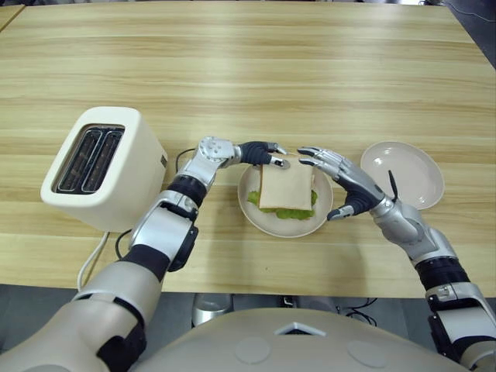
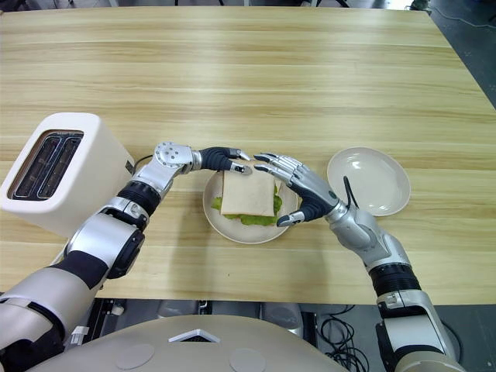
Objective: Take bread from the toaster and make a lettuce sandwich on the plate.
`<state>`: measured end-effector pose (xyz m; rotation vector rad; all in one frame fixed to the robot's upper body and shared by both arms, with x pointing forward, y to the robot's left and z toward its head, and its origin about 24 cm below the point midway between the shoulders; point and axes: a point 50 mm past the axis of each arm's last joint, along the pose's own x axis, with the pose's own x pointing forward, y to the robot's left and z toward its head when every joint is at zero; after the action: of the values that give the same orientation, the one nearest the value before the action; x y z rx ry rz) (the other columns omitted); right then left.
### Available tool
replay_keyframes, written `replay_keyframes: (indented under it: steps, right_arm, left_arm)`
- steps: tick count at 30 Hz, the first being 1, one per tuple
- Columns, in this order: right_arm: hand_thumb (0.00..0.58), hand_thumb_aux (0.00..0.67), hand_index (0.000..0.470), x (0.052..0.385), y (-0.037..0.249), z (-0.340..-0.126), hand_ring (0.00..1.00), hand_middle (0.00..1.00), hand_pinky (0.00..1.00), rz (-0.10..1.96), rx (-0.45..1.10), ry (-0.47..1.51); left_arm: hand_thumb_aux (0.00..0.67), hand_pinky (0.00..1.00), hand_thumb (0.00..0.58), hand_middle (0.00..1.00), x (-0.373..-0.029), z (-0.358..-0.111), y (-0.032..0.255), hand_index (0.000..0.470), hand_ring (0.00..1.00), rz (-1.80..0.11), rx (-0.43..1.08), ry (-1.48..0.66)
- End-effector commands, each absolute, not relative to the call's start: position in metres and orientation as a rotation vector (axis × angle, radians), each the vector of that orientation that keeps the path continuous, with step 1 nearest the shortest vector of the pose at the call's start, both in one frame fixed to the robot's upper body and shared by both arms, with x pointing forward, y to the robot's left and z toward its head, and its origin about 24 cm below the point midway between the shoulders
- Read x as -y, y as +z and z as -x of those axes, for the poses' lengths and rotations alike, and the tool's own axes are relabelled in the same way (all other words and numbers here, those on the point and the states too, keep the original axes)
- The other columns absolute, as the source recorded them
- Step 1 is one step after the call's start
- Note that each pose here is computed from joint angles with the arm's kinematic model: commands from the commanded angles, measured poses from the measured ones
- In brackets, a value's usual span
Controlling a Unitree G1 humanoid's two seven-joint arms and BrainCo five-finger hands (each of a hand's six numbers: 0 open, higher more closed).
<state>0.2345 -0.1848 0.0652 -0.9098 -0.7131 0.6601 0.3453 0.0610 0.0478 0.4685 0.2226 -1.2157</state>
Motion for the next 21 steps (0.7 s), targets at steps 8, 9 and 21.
replay_keyframes:
  steps: [8, 9, 21]
  right_arm:
    - [0.000, 0.000, 0.000, 0.174, 0.040, -0.223, 0.00, 0.00, 0.00, 1.009, 0.596, 0.893]
    - [0.000, 0.000, 0.000, 0.173, 0.038, -0.221, 0.00, 0.00, 0.00, 1.017, 0.586, 0.915]
    - [0.000, 0.000, 0.000, 0.176, -0.005, -0.214, 0.00, 0.00, 0.00, 1.089, 0.270, 1.112]
  left_arm:
    - [0.528, 1.00, 0.554, 1.00, -0.043, -0.346, 0.049, 0.363, 1.00, -0.554, -0.192, -1.203]
    - [0.528, 1.00, 0.554, 1.00, -0.041, -0.346, 0.049, 0.363, 1.00, -0.567, -0.187, -1.198]
    - [0.465, 1.00, 0.526, 1.00, -0.026, -0.344, 0.048, 0.319, 1.00, -0.662, -0.165, -1.215]
